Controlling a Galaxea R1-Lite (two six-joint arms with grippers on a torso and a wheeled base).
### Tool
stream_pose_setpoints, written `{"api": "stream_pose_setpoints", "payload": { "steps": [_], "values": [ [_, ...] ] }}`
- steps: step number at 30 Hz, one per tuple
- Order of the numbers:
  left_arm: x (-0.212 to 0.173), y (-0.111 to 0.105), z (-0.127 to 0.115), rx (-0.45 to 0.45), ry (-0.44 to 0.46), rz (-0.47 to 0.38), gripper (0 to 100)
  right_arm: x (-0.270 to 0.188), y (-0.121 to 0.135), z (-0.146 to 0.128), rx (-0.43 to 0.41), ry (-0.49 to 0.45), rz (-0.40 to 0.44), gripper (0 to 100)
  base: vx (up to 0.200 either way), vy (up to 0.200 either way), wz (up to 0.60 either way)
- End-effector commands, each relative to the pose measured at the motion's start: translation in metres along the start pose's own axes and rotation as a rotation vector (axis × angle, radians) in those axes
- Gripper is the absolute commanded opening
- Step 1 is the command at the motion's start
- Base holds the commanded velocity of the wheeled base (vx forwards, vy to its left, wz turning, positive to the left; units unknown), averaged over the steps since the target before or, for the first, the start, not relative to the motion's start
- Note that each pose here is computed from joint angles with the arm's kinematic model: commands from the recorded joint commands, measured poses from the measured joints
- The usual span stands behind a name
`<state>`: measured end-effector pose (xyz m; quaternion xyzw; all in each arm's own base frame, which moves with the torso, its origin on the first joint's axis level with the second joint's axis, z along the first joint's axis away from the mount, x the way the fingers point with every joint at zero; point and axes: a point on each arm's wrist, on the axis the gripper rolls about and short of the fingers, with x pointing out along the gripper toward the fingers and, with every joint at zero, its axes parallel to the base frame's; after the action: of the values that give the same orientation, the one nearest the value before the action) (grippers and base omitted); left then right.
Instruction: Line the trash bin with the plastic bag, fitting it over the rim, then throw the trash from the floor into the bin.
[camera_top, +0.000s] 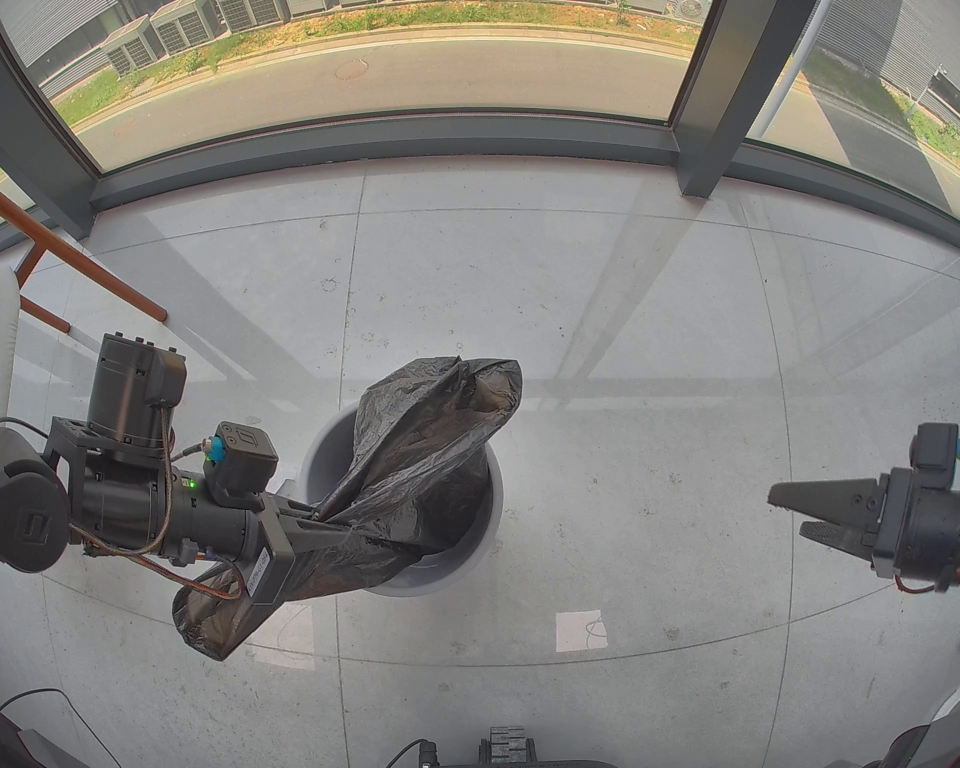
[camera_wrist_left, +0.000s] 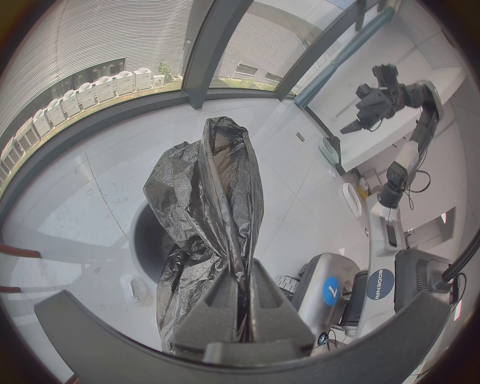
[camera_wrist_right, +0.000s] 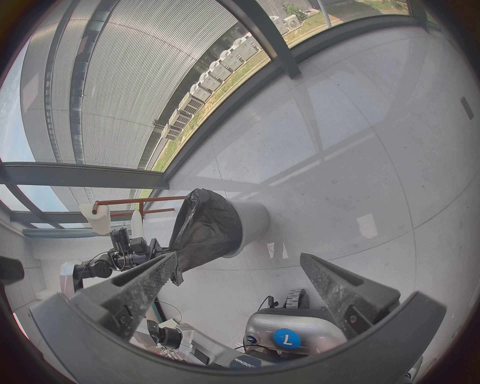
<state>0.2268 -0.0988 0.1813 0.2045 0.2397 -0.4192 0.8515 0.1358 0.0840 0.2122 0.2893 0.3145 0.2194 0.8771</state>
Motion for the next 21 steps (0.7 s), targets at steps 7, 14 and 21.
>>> {"api": "stream_pose_setpoints", "payload": {
  "steps": [7,14,21],
  "values": [
    [0.008,-0.010,0.004,0.055,0.043,0.032,0,0.072,0.037,0.003,0.036,0.167,0.002,100,0.000,0.000,0.00],
    [0.013,-0.012,0.003,0.052,0.056,0.026,0,0.126,0.047,0.001,0.026,0.219,-0.047,100,0.000,0.000,0.00],
    [0.013,-0.012,0.003,0.053,0.055,0.028,0,0.166,0.067,0.001,0.004,0.234,-0.030,100,0.000,0.000,0.00]
  ]
}}
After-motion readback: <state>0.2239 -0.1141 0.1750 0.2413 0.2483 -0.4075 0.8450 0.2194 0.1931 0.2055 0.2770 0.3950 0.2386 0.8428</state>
